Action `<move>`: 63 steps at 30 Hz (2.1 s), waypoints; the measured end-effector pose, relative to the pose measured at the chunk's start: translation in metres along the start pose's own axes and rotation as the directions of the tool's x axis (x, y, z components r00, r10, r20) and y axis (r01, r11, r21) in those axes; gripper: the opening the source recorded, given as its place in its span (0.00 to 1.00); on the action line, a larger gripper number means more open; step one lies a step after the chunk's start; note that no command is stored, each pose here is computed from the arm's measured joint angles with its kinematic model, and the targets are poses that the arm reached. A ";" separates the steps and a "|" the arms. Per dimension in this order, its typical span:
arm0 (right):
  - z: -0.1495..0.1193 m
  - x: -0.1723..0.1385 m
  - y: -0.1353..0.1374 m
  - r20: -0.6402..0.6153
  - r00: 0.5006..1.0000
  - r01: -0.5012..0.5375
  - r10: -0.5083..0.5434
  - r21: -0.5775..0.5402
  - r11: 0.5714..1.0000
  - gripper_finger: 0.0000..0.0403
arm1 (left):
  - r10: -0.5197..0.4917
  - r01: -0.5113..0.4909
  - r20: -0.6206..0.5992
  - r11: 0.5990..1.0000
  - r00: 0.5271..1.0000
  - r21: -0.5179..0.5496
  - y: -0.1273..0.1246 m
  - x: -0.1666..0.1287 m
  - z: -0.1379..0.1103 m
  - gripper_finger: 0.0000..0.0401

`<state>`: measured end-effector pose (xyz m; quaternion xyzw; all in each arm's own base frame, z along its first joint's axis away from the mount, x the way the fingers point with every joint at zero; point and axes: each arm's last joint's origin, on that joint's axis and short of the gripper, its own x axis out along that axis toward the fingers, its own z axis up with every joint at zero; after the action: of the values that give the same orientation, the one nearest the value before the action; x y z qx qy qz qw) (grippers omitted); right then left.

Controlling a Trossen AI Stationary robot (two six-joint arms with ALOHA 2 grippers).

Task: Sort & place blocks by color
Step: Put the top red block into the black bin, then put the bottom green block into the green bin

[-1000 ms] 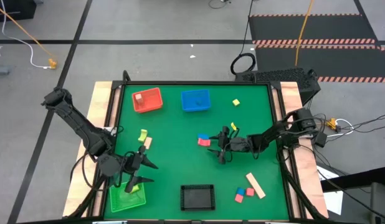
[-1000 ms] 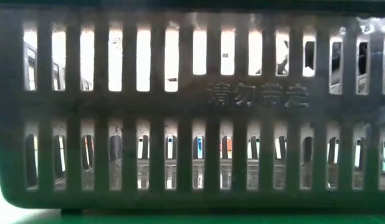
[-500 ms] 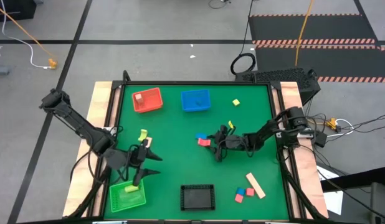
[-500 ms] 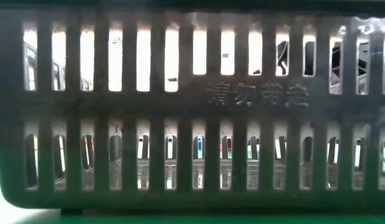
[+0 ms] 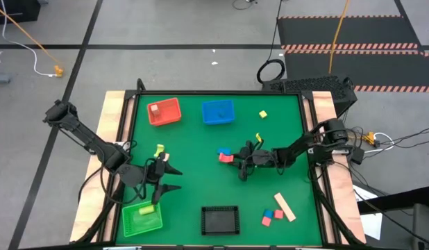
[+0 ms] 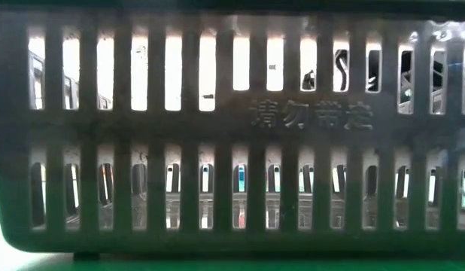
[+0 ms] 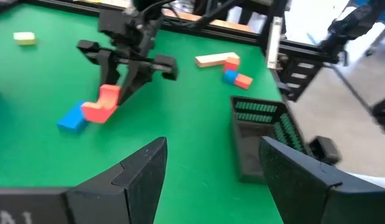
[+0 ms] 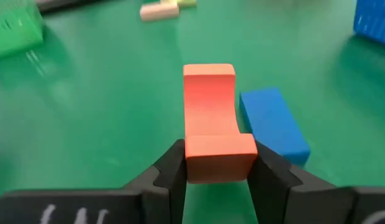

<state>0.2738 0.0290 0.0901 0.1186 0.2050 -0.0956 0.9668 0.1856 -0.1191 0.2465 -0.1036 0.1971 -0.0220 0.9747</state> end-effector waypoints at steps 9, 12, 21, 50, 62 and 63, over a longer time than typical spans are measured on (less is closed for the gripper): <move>0.029 -0.016 0.013 0.089 0.977 -0.207 0.193 0.195 0.959 0.28 | 0.045 -0.045 0.012 0.999 0.999 -0.007 0.007 0.003 0.003 0.63; 0.035 -0.023 0.025 0.115 0.961 -0.274 0.253 0.233 0.933 0.28 | 0.060 -0.060 0.015 0.998 0.998 -0.011 0.009 0.004 0.004 0.63; 0.044 -0.036 0.083 0.128 0.885 -0.465 0.448 0.190 0.865 0.28 | 0.115 -0.114 0.017 0.993 0.993 -0.029 0.019 0.008 0.007 0.63; 0.026 -0.031 0.170 0.022 0.792 -0.598 0.611 0.234 0.767 0.44 | 0.300 -0.354 -0.281 0.921 0.912 -0.166 0.041 0.001 -0.024 0.63; 0.027 -0.030 0.169 0.027 0.797 -0.587 0.604 0.270 0.763 0.70 | 0.595 -0.751 -0.474 0.599 0.649 -0.277 0.070 -0.026 -0.055 0.63; 0.027 -0.030 0.169 0.029 0.796 -0.589 0.604 0.265 0.764 0.71 | 0.604 -0.764 -0.481 0.580 0.636 -0.282 0.072 -0.026 -0.060 0.63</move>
<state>0.2962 0.1871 0.1590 0.3060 0.1702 0.1941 0.9164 0.1385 -0.0579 0.1875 -0.2408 0.3825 0.3921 0.8012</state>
